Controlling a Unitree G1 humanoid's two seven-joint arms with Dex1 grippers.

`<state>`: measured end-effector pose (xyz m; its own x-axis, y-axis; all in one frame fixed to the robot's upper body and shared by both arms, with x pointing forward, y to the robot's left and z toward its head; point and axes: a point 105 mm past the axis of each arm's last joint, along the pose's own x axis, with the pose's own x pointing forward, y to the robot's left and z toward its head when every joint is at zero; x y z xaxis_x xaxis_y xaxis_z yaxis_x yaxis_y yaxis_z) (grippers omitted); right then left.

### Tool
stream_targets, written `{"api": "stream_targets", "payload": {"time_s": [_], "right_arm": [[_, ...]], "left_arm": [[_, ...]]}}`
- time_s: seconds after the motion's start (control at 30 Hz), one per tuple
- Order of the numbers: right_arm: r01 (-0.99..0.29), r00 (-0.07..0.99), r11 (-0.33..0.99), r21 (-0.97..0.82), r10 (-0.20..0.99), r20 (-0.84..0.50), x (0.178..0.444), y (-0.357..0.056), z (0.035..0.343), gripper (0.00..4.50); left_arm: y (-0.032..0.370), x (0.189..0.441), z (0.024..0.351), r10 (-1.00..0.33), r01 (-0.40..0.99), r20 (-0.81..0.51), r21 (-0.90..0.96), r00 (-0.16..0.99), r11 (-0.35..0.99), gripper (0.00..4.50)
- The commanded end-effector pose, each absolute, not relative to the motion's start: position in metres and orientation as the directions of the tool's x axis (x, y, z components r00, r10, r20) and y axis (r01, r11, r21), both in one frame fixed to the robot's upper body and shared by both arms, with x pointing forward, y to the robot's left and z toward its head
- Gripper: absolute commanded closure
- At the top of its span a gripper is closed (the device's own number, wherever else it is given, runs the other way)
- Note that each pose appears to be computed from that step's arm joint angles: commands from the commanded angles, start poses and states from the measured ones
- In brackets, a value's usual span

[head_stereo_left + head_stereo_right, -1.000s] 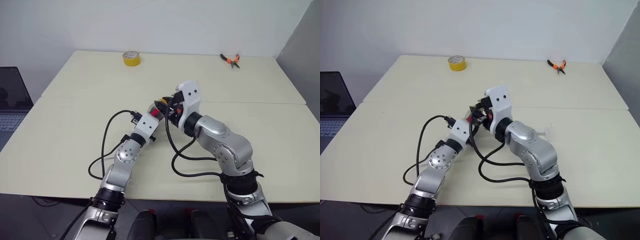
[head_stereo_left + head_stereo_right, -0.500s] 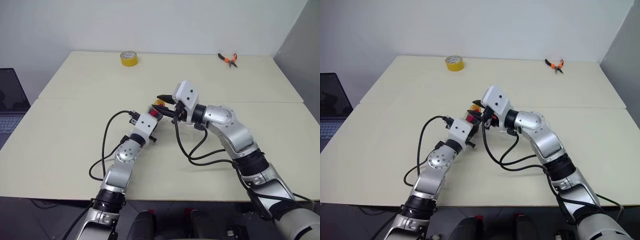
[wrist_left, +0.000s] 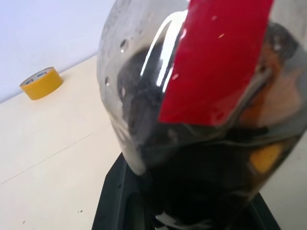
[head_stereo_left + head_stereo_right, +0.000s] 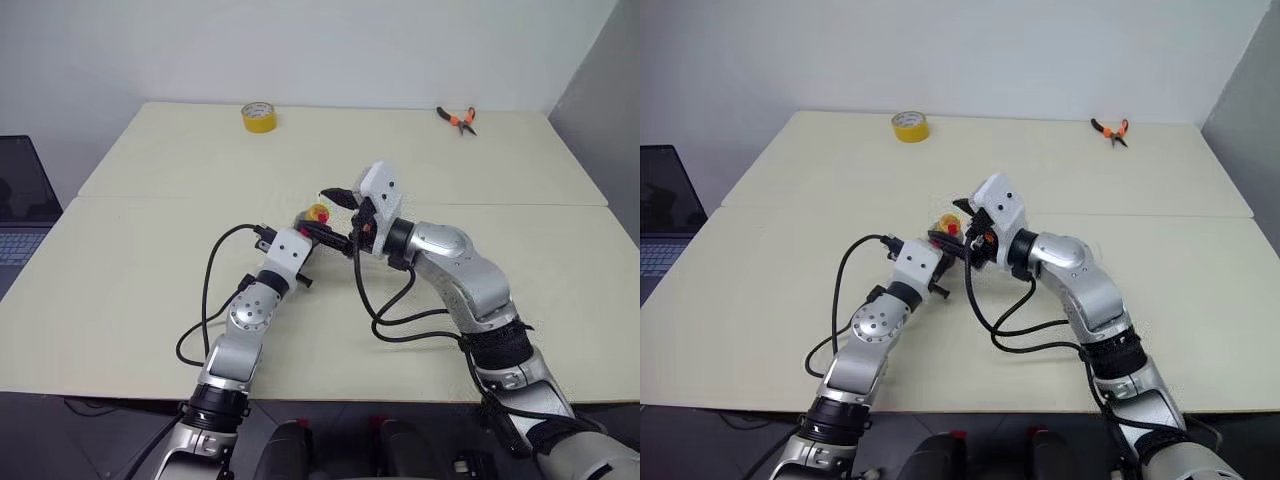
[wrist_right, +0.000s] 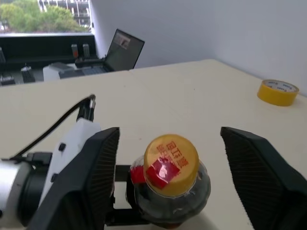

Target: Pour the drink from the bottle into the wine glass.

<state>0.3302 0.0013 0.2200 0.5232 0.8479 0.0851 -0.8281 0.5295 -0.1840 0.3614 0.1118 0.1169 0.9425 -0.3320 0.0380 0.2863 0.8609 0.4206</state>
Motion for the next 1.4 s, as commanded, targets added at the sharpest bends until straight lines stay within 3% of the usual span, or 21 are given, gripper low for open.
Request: {"api": "stream_targets", "payload": {"time_s": [0.03, 0.13, 0.27, 0.83, 1.13, 1.17, 1.4], "right_arm": [[-0.793, 0.572, 0.589, -0.156, 0.808, 0.140, 0.317, -0.005, 0.234, 0.00], [-0.790, 0.592, 0.606, -0.096, 0.794, 0.136, 0.306, 0.000, 0.231, 0.00], [-0.710, 0.698, 0.704, -0.012, 0.706, 0.119, 0.314, 0.001, 0.223, 0.00], [-0.640, 0.766, 0.768, 0.024, 0.636, 0.094, 0.324, 0.009, 0.217, 0.00], [-0.648, 0.759, 0.761, 0.021, 0.644, 0.100, 0.327, 0.002, 0.219, 3.06], [-0.652, 0.756, 0.758, 0.020, 0.647, 0.103, 0.328, 0.001, 0.220, 3.24], [-0.728, 0.675, 0.685, -0.043, 0.726, 0.136, 0.342, -0.008, 0.228, 3.24]], "left_arm": [[0.109, 0.359, 0.142, -0.334, 0.253, 0.128, 0.423, 0.934, 0.870, 3.71], [0.108, 0.360, 0.141, -0.332, 0.253, 0.126, 0.421, 0.935, 0.871, 3.73], [0.105, 0.361, 0.141, -0.332, 0.254, 0.122, 0.420, 0.936, 0.871, 3.73], [0.101, 0.363, 0.141, -0.327, 0.248, 0.127, 0.421, 0.936, 0.873, 3.76], [0.103, 0.362, 0.141, -0.318, 0.239, 0.128, 0.421, 0.939, 0.875, 3.76], [0.104, 0.362, 0.141, -0.317, 0.238, 0.128, 0.420, 0.940, 0.876, 3.76], [0.108, 0.361, 0.143, -0.308, 0.234, 0.127, 0.408, 0.943, 0.883, 3.76]]}}
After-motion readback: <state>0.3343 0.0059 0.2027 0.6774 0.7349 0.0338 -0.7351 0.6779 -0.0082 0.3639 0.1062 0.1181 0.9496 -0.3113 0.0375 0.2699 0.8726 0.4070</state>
